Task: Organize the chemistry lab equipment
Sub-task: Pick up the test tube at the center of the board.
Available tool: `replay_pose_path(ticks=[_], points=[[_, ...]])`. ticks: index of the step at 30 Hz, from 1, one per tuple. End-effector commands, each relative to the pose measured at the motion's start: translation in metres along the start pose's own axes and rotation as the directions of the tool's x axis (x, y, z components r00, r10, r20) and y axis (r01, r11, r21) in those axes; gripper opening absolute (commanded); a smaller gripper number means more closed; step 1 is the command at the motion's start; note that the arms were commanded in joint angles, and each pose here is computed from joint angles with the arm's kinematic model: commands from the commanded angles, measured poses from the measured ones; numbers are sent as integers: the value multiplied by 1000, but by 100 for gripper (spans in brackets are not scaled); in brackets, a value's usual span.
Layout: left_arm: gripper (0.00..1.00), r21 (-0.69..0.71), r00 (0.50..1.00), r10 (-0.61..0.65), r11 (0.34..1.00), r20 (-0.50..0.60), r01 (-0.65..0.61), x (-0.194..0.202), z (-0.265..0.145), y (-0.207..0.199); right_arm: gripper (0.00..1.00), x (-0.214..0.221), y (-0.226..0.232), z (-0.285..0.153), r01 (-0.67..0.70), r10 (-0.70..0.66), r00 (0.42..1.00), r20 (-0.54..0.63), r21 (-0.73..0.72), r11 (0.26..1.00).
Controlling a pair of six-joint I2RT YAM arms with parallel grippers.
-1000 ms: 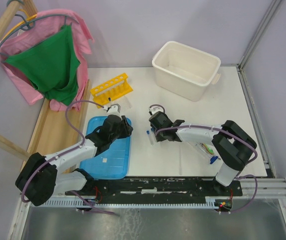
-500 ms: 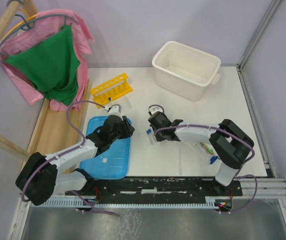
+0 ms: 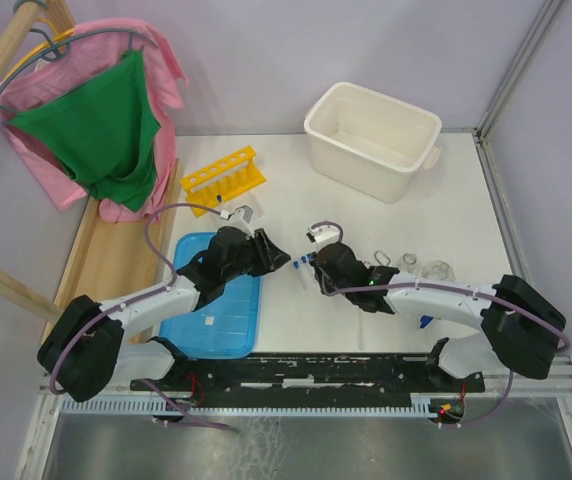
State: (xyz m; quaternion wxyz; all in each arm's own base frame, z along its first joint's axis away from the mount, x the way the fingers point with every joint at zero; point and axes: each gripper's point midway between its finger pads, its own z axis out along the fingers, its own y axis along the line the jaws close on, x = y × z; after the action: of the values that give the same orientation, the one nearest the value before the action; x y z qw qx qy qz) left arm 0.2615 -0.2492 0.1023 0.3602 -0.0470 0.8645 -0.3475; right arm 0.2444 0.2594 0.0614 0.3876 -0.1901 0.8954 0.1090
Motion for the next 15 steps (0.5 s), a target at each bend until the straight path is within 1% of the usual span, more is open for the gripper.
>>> replay_pose_path(ticks=[1,3,6,10,15], points=[[48,258,989,-150,955,-15,148,-12,-5,-61,9,-30,27,-20,61,-52,983,177,-48,997],[48,312,980,-193,930,-36,195,-11,-8,-70,9,-29,36,-24,85,-73,978,193,-53,995],[48,328,974,-220,917,-61,228,-8,-9,-74,9,-27,45,-28,100,-86,975,205,-60,993],[48,316,972,-219,919,-82,234,0,-8,-71,10,-28,50,-32,107,-92,971,221,-60,992],[48,276,977,-193,938,-89,210,6,-6,-64,10,-30,46,-38,112,-100,968,230,-38,993]])
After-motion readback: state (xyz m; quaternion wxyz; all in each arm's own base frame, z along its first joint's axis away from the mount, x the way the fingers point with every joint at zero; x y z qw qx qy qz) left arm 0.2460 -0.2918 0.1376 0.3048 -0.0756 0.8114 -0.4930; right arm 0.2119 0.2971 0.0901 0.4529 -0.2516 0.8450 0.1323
